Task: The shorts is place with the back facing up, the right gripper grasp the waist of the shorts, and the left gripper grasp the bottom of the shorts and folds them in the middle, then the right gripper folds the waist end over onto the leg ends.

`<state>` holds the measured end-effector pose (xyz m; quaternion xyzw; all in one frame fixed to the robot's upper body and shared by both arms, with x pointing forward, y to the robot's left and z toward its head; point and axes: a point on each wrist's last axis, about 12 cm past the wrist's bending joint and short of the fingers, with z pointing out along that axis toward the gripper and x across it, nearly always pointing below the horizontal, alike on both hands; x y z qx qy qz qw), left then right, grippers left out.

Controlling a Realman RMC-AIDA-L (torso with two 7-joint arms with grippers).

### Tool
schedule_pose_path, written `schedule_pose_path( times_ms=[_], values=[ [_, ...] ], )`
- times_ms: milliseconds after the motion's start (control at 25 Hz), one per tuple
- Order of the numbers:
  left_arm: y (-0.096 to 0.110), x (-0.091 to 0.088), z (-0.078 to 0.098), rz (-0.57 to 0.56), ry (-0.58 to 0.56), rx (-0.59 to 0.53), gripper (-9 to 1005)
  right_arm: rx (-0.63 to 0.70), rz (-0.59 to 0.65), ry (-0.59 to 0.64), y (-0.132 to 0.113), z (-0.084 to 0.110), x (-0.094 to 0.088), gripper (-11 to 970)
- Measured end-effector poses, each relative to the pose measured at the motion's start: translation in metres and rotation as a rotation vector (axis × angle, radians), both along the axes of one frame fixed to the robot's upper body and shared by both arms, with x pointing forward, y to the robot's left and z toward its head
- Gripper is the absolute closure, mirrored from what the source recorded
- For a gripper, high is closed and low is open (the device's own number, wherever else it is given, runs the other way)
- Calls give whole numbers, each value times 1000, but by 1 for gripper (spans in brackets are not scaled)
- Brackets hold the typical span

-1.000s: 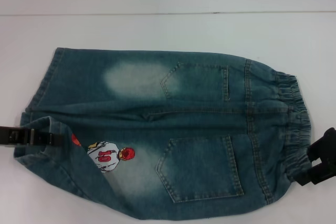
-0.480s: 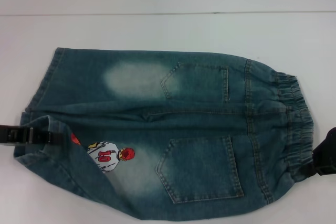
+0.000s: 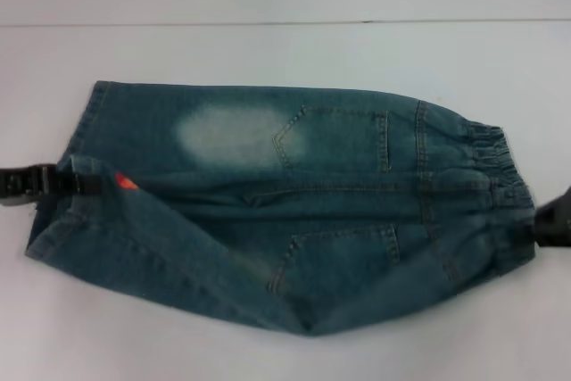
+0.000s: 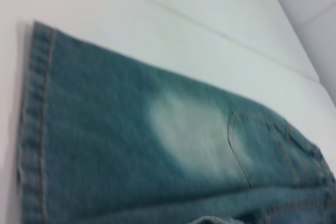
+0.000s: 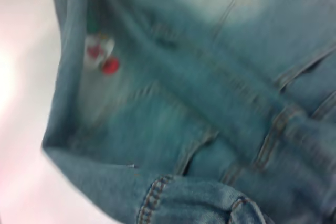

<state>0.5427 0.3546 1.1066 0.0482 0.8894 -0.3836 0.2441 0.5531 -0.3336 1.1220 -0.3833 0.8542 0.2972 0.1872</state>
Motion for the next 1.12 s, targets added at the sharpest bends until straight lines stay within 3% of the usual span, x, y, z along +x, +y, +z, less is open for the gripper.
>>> schedule_pose_path(
  times_ms=[280, 640, 1120],
  values=[
    [5, 15, 1, 124, -70, 10, 976, 184, -236, -106, -20, -14, 1, 888],
    [9, 29, -1, 239, -137, 27, 977, 375, -389, -275, -21, -22, 4, 869],
    [0, 54, 2, 302, -256, 72, 956, 316, -481, -388, 3, -40, 29, 844]
  ],
)
